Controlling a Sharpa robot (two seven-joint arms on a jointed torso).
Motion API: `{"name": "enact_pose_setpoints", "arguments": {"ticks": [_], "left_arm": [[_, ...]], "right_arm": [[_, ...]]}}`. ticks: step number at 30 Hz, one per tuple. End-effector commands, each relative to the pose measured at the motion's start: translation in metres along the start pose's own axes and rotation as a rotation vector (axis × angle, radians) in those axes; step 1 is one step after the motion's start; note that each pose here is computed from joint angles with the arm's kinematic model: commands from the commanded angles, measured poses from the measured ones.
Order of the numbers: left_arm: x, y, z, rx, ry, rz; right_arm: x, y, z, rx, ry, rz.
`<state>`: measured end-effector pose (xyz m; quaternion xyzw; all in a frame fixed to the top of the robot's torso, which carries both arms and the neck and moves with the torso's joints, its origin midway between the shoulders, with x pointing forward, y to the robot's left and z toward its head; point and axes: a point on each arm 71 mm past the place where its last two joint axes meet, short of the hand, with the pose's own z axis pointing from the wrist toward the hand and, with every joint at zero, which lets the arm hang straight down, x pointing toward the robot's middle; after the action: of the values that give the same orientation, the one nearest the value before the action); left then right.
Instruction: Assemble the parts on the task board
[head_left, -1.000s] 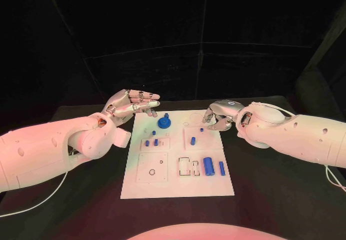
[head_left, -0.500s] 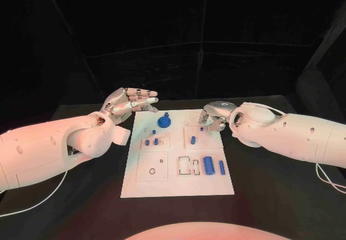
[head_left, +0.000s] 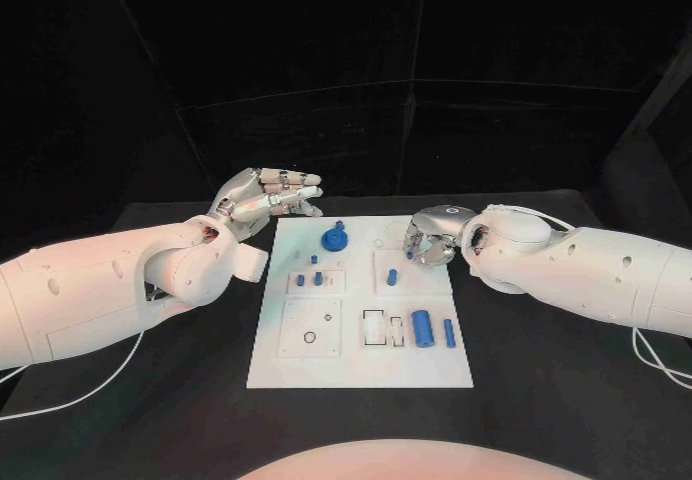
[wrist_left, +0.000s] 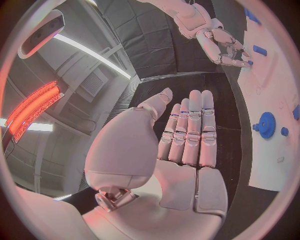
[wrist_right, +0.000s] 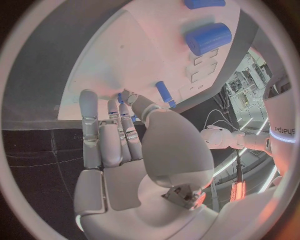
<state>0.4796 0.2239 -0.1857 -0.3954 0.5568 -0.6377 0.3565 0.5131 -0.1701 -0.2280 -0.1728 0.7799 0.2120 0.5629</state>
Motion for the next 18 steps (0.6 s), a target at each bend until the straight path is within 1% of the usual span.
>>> {"name": "enact_pose_setpoints", "arguments": {"ticks": [1, 7, 18], "left_arm": [[-0.0014, -0.0031, 0.0008, 0.033, -0.029, -0.01], [-0.0017, -0.0035, 0.0007, 0.037, -0.038, -0.014], [-0.0017, -0.0039, 0.0009, 0.039, -0.036, -0.017]], "right_arm": [[0.0016, 0.0014, 0.0016, 0.004, 0.025, -0.011], [0.0034, 0.0025, 0.004, 0.007, 0.033, -0.014], [0.0091, 0.005, 0.0069, 0.01, 0.052, -0.017]]}}
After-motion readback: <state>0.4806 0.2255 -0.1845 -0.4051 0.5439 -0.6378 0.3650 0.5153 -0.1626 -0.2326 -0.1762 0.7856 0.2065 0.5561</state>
